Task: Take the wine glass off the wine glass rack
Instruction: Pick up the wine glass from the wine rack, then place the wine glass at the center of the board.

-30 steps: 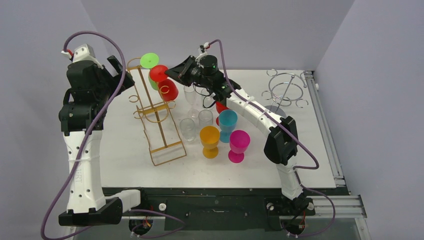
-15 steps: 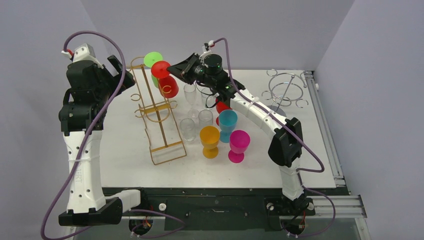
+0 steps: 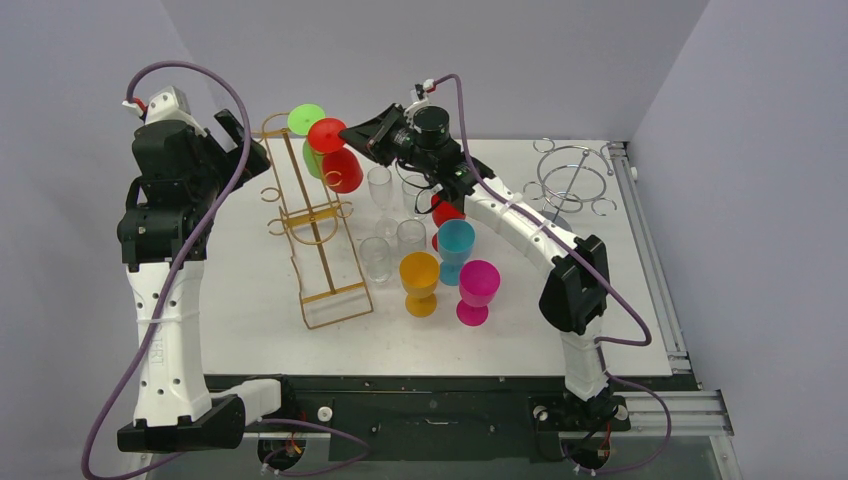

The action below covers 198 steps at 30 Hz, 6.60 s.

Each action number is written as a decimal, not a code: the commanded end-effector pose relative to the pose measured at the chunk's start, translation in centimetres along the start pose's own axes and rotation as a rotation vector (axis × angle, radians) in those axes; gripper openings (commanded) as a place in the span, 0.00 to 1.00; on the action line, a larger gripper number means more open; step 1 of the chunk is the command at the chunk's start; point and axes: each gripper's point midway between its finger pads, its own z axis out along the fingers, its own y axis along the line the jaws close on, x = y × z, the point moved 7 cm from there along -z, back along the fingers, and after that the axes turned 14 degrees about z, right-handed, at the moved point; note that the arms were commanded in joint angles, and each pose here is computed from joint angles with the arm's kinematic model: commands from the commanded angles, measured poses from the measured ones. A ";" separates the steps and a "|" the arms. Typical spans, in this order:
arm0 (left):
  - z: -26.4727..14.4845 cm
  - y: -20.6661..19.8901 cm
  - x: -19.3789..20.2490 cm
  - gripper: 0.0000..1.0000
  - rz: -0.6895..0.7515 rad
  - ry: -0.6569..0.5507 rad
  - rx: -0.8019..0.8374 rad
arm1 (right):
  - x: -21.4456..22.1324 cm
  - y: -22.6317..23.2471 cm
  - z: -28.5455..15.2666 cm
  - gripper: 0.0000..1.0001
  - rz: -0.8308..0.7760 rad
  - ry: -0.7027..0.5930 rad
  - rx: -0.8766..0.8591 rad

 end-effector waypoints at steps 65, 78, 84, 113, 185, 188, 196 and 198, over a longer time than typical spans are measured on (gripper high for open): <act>0.3 -12.4 -3.9 0.71 -0.309 -0.042 0.872 | -3.0 8.3 -11.2 0.00 -0.234 -0.136 -0.090; 1.0 -18.2 -2.7 0.52 -0.375 0.068 1.086 | -2.8 8.9 -15.4 0.00 -0.269 -0.161 -0.095; 0.8 -18.9 -2.4 0.48 -0.395 0.091 1.137 | -3.1 9.4 -16.3 0.00 -0.274 -0.170 -0.102; -1.0 -21.1 -1.3 0.00 -0.459 0.217 1.360 | -2.6 11.4 -19.2 0.00 -0.355 -0.096 -0.155; -10.7 -19.1 -5.6 0.46 -1.267 0.197 1.591 | 0.0 14.1 -26.9 0.00 -0.526 -0.100 -0.805; -10.9 -18.9 -4.9 0.63 -1.218 0.175 1.550 | -0.3 14.1 -27.6 0.00 -0.552 -0.158 -0.691; -9.8 -19.0 -2.0 0.93 -1.029 0.149 1.400 | -2.3 12.2 -30.6 0.00 -0.578 -0.373 -0.232; -9.4 -19.0 -1.3 0.96 -0.966 0.148 1.368 | -2.4 11.6 -32.0 0.00 -0.580 -0.391 -0.126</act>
